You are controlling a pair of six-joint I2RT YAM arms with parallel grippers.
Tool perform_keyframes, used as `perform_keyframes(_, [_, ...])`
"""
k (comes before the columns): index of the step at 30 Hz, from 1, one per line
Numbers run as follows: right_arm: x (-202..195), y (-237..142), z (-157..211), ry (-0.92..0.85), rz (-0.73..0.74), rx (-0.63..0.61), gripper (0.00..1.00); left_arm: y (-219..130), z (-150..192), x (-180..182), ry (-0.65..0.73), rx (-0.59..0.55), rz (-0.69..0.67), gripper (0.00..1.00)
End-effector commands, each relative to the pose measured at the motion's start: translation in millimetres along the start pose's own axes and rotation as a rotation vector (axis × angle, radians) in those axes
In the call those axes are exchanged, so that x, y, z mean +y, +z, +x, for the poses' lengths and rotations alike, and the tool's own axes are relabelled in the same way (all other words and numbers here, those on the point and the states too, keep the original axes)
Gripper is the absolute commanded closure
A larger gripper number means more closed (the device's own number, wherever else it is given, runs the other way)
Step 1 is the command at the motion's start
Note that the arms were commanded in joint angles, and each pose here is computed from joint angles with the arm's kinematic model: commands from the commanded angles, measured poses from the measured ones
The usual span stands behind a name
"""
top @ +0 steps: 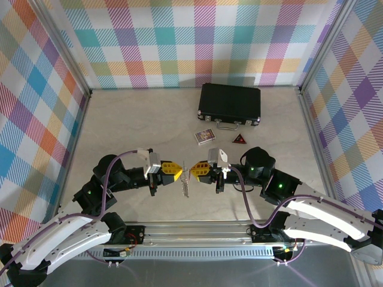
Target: Put the keys on the keyring
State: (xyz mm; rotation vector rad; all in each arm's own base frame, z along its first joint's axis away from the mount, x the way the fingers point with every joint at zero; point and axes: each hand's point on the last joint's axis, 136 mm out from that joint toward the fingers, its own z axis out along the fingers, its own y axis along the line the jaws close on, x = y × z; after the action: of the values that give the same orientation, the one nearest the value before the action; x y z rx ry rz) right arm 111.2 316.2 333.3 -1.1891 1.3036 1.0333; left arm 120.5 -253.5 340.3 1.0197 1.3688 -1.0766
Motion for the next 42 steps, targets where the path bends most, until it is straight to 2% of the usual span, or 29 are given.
perform_keyframes(1, [0.7,-5.6,-22.9,-0.026,0.003,-0.074,1.0,-1.4,-8.4,-5.9,0.031,-0.038,0.019,1.0])
perform_keyframes(42, [-4.4,-4.4,-16.7,-0.032,0.033,-0.072,1.0,-1.9,-7.7,-5.5,0.028,-0.038,0.015,1.0])
